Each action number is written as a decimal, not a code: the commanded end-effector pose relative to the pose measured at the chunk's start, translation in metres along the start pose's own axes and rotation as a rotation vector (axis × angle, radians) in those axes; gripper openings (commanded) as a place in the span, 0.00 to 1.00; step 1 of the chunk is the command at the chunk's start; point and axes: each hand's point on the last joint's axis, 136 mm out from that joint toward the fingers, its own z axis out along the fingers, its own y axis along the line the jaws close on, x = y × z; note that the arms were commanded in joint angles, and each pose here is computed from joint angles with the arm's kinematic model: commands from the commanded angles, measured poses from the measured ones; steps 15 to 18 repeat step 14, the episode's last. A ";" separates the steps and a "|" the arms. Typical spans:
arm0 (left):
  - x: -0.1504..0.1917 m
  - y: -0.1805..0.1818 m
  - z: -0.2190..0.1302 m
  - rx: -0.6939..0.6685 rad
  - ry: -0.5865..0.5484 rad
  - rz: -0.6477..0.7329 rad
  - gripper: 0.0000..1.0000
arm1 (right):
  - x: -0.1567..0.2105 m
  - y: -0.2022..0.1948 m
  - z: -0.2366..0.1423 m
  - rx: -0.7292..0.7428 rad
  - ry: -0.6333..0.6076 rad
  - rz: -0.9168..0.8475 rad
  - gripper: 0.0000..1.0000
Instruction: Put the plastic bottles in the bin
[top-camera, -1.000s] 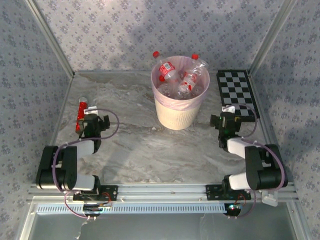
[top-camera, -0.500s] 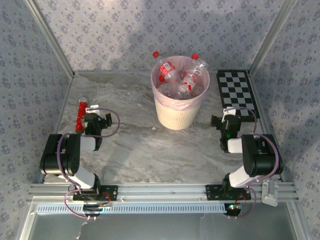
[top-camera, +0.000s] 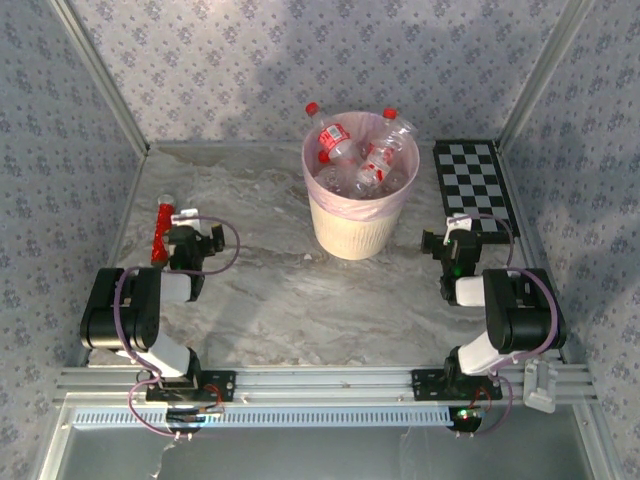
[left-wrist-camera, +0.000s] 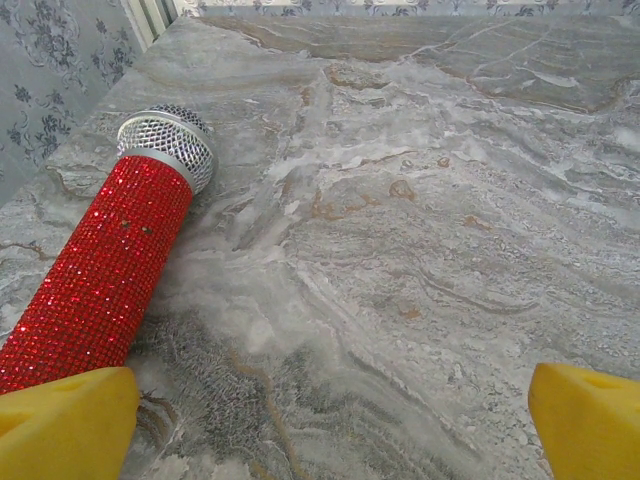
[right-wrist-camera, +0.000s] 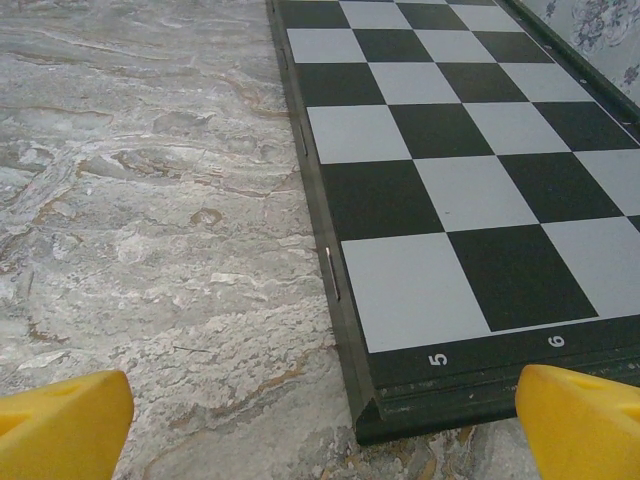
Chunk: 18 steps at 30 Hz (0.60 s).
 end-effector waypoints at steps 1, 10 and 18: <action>-0.008 0.000 0.000 0.008 -0.032 -0.001 1.00 | -0.017 0.000 0.002 -0.001 -0.047 0.024 1.00; -0.008 0.000 0.000 0.008 -0.031 -0.001 1.00 | -0.017 0.000 0.002 -0.005 -0.044 0.023 1.00; -0.008 0.001 0.000 0.007 -0.031 -0.001 1.00 | -0.017 0.000 0.002 -0.004 -0.046 0.024 1.00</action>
